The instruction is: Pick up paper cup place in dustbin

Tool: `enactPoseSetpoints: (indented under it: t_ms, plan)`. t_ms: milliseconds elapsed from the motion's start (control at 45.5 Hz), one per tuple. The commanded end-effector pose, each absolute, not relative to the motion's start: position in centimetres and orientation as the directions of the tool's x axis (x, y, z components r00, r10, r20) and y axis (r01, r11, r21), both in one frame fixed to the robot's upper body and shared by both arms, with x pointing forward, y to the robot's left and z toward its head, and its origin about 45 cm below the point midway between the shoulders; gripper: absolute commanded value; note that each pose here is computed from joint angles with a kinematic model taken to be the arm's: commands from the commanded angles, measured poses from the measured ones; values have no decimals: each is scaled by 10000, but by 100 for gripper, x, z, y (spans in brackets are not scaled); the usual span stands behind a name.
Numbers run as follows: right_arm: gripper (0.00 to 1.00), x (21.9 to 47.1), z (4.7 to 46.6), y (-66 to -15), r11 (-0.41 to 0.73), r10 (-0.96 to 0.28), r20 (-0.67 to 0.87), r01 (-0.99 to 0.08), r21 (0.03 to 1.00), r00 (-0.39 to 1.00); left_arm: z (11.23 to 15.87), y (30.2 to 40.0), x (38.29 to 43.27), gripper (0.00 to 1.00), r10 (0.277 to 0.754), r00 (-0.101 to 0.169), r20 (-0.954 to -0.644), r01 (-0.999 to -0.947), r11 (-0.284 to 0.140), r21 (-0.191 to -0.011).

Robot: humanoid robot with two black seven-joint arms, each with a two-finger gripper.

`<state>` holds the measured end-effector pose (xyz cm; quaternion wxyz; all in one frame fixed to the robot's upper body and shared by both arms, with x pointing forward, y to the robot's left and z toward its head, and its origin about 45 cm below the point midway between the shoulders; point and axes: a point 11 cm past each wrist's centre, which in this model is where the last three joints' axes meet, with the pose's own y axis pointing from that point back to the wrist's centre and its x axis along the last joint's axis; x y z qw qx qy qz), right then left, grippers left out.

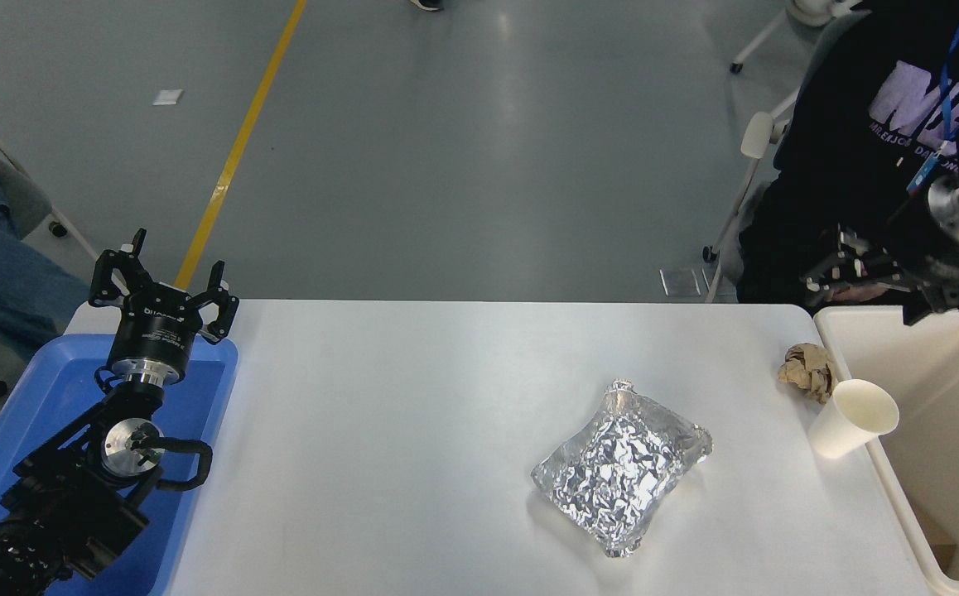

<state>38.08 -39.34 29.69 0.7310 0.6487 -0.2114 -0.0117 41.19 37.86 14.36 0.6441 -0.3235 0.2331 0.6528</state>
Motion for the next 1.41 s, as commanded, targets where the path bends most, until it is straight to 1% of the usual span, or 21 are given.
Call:
enactPoseSetpoints:
  t_ms: [0, 132, 220, 286, 462, 484, 505, 527, 549, 725, 747, 791, 813, 879, 967, 989, 1055, 1077, 1121, 1253, 1385]
  plan:
    - [100, 3701, 2493, -4330, 2330, -3209, 3633, -2989, 9254, 8747, 1435, 3785, 4119, 99, 6899, 385, -7229, -9918, -620, -1120]
    - [100, 3706, 2148, -4362, 2064, -3509, 3489, -2917, 9340, 8690, 1437, 3792, 4118, 99, 6908, 381, -7220, -9917, -627, -1123]
    - [100, 3654, 1905, -4454, 2105, -3733, 3381, -2760, 9378, 8639, 1435, 3784, 4119, 99, 6899, 385, -7229, -9918, -620, -1120]
    - [100, 3626, 1812, -4506, 2161, -3843, 3398, -2742, 9371, 8584, 1437, 3792, 4118, 99, 6908, 381, -7220, -9917, -627, -1123]
    - [100, 3552, 1721, -4660, 2535, -3974, 3805, -2986, 9201, 8350, 1435, 3784, 4119, 99, 6899, 385, -7229, -9918, -620, -1120]
    - [100, 3553, 1719, -4666, 2551, -3994, 3856, -3031, 9182, 8318, 1441, 3783, 4124, 99, 6899, 399, -7228, -9916, -616, -1135]
    - [100, 3555, 1721, -4677, 2583, -4018, 3919, -3082, 9156, 8276, 1435, 3784, 4119, 99, 6899, 385, -7229, -9918, -620, -1120]
    - [100, 3555, 1718, -4681, 2598, -4024, 3951, -3107, 9143, 8258, 1441, 3783, 4124, 99, 6899, 399, -7228, -9916, -616, -1135]
    - [100, 3555, 1715, -4684, 2602, -4059, 3969, -3122, 9137, 8232, 1435, 3784, 4119, 99, 6899, 385, -7229, -9918, -620, -1120]
    - [100, 3520, 1659, -4723, 2693, -4124, 4007, -3107, 9116, 8182, 1435, 3784, 4119, 99, 6899, 385, -7229, -9918, -620, -1120]
    - [100, 3512, 1649, -4727, 2708, -4123, 4011, -3103, 9113, 8180, 1441, 3783, 4124, 99, 6899, 399, -7228, -9916, -616, -1135]
    - [100, 3499, 1637, -4740, 2737, -4132, 4021, -3097, 9106, 8170, 1435, 3784, 4119, 99, 6899, 385, -7229, -9918, -620, -1120]
    - [100, 3505, 1641, -4743, 2757, -4122, 4062, -3133, 9087, 8155, 1441, 3783, 4124, 99, 6899, 399, -7228, -9916, -616, -1135]
    - [100, 3530, 1651, -4782, 2868, -4120, 4253, -3283, 9000, 8059, 1435, 3784, 4119, 99, 6899, 385, -7229, -9918, -620, -1120]
    - [100, 3479, 1594, -4833, 2770, -4547, 4298, -3348, 9007, 7800, 1441, 3783, 4124, 99, 6899, 399, -7228, -9916, -616, -1135]
    - [100, 3467, 1570, -4827, 2720, -4632, 4273, -3343, 9024, 7764, 1435, 3784, 4119, 99, 6899, 385, -7229, -9918, -620, -1120]
    - [100, 3430, 1483, -4829, 2669, -4747, 4194, -3275, 9064, 7738, 1441, 3783, 4124, 99, 6899, 399, -7228, -9916, -616, -1135]
    - [100, 3422, 1465, -4841, 2693, -4779, 4196, -3260, 9062, 7717, 1435, 3784, 4119, 99, 6899, 385, -7229, -9918, -620, -1120]
    - [96, 3406, 1434, -4848, 2690, -4797, 4172, -3232, 9073, 7719, 1441, 3783, 4124, 99, 6899, 399, -7228, -9916, -616, -1135]
    - [78, 3416, 1413, -4809, 2533, -4952, 4149, -3300, 9094, 7633, 1441, 3783, 4124, 99, 6899, 399, -7228, -9916, -616, -1135]
    - [51, 3416, 1410, -4805, 2466, -5054, 4144, -3336, 9099, 7569, 1441, 3783, 4124, 99, 6899, 399, -7228, -9916, -616, -1135]
